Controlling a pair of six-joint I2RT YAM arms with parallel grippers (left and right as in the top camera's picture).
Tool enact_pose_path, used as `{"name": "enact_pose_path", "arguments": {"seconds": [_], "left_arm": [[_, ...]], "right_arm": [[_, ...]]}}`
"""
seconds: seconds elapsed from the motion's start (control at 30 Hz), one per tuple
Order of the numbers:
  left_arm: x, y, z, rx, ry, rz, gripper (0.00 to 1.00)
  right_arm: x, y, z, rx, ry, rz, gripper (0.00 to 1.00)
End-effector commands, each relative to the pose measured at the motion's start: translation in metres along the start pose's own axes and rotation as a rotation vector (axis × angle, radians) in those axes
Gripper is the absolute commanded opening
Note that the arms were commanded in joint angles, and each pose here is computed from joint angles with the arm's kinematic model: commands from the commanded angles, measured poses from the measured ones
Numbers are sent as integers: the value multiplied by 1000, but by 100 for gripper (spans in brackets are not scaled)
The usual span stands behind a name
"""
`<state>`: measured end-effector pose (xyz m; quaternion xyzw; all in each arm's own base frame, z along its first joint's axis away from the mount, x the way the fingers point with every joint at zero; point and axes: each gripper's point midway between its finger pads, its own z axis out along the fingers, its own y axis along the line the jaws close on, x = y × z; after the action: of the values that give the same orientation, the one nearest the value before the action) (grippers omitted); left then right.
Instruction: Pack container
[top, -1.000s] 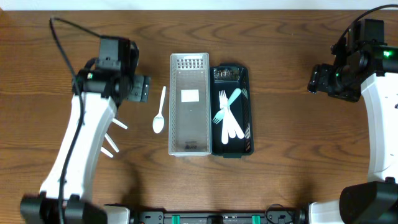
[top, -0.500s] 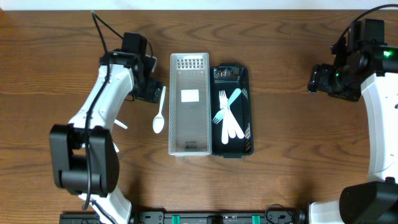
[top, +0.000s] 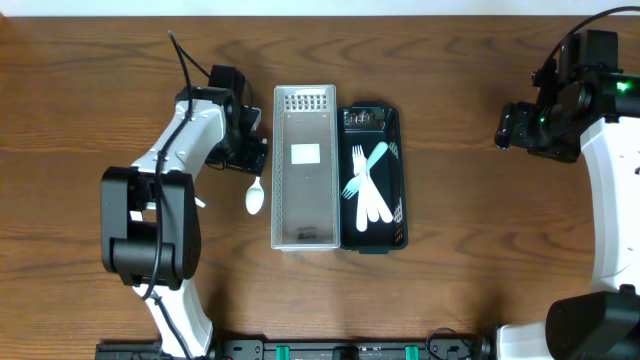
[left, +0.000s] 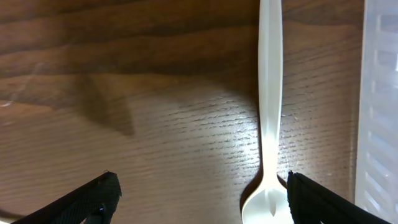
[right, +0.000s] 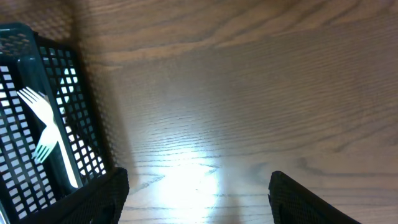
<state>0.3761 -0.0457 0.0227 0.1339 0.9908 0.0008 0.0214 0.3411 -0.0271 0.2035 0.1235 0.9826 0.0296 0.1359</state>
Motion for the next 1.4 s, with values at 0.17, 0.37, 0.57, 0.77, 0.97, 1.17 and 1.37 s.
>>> {"name": "enact_pose_path", "arguments": {"seconds": [0.17, 0.37, 0.57, 0.77, 0.97, 1.17, 1.37], "left_arm": [[0, -8, 8, 28, 8, -5, 88], [0, -14, 8, 62, 6, -9, 88], [1, -14, 8, 61, 7, -8, 88], [7, -15, 14, 63, 23, -9, 88], [15, -16, 22, 64, 38, -9, 88], [19, -16, 26, 65, 45, -9, 88], [28, -17, 34, 67, 64, -10, 86]], "right_arm": [[1, 4, 1, -8, 4, -20, 75], [1, 4, 1, -8, 4, -20, 75], [1, 4, 1, -8, 4, -20, 75], [2, 4, 1, -8, 4, -19, 75], [2, 4, 1, -8, 5, -19, 75], [2, 4, 1, -8, 6, -20, 75], [3, 4, 1, -8, 9, -19, 75]]}}
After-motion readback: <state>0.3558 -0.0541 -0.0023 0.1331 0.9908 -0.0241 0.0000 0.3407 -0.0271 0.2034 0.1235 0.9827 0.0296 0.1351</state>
